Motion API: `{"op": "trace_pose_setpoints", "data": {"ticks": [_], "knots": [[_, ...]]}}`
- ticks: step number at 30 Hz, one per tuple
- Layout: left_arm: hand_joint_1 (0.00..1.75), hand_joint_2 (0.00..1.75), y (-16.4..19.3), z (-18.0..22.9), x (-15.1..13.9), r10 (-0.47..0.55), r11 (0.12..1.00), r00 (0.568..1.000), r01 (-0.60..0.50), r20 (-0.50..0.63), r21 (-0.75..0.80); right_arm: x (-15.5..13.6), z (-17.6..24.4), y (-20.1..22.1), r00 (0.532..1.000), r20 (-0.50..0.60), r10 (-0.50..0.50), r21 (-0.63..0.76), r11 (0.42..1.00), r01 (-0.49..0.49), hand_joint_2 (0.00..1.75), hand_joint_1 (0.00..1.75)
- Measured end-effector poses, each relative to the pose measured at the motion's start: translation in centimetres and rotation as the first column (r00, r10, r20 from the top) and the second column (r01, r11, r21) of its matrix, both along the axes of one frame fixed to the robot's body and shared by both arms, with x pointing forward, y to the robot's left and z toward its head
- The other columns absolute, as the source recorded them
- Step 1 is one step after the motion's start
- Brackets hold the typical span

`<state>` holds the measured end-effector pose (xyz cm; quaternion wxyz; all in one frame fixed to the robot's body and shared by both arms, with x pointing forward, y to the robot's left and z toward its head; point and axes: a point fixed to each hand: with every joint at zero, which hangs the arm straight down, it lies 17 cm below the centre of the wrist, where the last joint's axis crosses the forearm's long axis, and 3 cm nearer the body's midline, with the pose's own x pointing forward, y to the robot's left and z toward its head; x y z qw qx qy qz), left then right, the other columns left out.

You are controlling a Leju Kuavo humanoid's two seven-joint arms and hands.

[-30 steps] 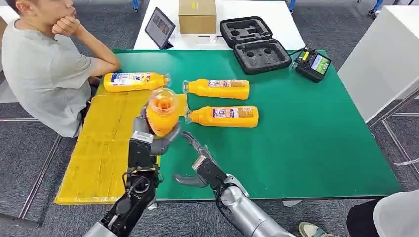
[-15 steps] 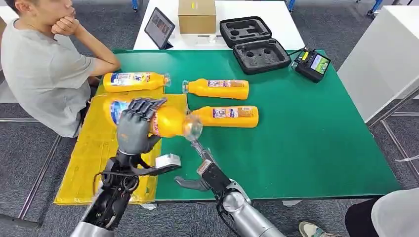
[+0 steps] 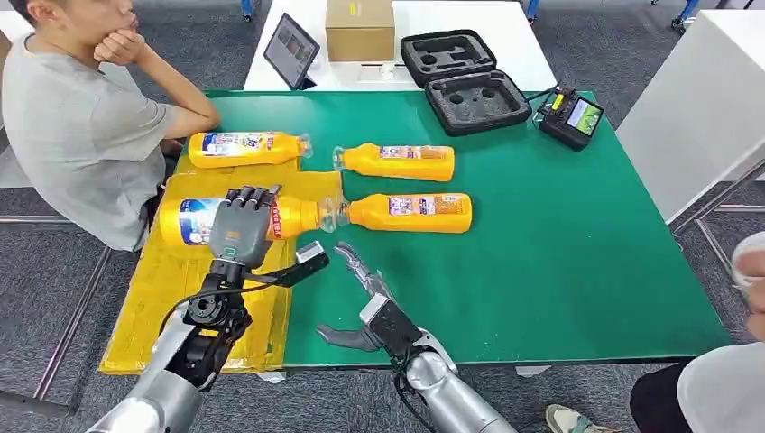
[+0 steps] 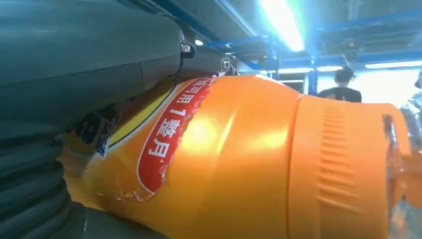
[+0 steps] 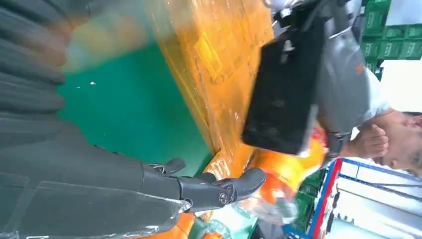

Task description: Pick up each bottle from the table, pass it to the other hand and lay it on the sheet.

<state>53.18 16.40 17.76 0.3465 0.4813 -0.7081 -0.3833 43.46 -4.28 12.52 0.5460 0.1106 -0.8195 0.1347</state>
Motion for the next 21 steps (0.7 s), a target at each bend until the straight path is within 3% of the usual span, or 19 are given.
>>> {"op": "trace_pose_setpoints", "data": {"ticks": [9, 21], "knots": [[1.75, 1.75, -0.6, -4.8, 0.4, -0.009, 0.997, 0.992, 0.018, -0.126, 0.071, -0.4, 0.1, 0.2, 1.000, 0.001, 0.019, 0.009, 1.000, -0.019, 1.75, 0.00], [1.75, 1.75, -0.6, -6.5, 0.4, -0.010, 0.995, 0.985, 0.027, -0.171, 0.097, -0.5, 0.2, 0.3, 1.000, 0.002, 0.021, 0.011, 1.000, -0.021, 1.75, 0.00]]}}
